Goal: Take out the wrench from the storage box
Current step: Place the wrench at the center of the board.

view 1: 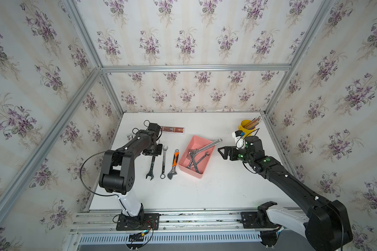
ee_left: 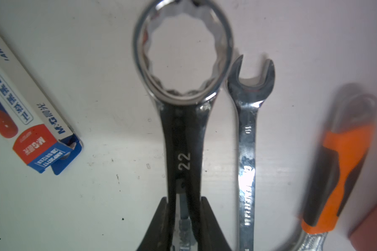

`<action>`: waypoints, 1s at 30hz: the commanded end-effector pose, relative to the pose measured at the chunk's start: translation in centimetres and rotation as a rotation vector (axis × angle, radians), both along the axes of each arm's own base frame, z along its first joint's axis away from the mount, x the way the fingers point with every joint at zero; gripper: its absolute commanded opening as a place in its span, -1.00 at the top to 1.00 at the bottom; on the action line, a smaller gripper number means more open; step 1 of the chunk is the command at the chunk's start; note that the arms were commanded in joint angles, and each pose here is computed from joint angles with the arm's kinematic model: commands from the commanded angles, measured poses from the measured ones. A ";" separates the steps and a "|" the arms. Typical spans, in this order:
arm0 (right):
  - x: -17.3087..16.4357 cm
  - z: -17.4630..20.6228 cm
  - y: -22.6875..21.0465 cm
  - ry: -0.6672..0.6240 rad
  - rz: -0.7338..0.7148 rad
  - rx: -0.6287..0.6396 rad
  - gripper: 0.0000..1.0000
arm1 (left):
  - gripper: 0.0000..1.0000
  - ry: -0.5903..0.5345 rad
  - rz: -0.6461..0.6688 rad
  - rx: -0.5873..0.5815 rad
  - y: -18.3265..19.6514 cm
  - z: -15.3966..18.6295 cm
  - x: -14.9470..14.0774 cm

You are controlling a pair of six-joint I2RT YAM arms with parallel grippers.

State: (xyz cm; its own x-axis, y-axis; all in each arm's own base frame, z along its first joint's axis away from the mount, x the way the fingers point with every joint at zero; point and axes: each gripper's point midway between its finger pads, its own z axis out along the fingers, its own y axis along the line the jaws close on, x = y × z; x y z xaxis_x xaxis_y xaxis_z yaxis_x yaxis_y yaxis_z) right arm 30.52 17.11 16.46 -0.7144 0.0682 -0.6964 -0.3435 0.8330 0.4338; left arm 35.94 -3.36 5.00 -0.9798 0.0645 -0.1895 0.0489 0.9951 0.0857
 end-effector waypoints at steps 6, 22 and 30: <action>0.6 0.3 0.1 -0.015 -0.013 0.003 -0.99 | 0.78 0.027 0.012 -0.001 0.7 -2.3 0.6; 1.0 -0.1 0.1 -0.004 -0.015 -0.008 -0.99 | 0.33 0.082 0.011 -0.014 0.7 -4.1 0.4; 0.8 0.0 0.0 -0.003 -0.020 -0.003 -0.99 | 0.17 0.057 0.022 -0.036 0.4 -2.5 0.3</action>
State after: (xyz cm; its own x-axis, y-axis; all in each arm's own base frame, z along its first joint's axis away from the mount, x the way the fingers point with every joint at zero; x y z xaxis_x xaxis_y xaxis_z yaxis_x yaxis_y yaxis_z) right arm 31.16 17.09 16.01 -0.7207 0.0673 -0.6900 -0.3291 0.8428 0.4259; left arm 36.40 -2.61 1.69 -0.9906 0.0480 -0.1278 0.0393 0.9968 0.0697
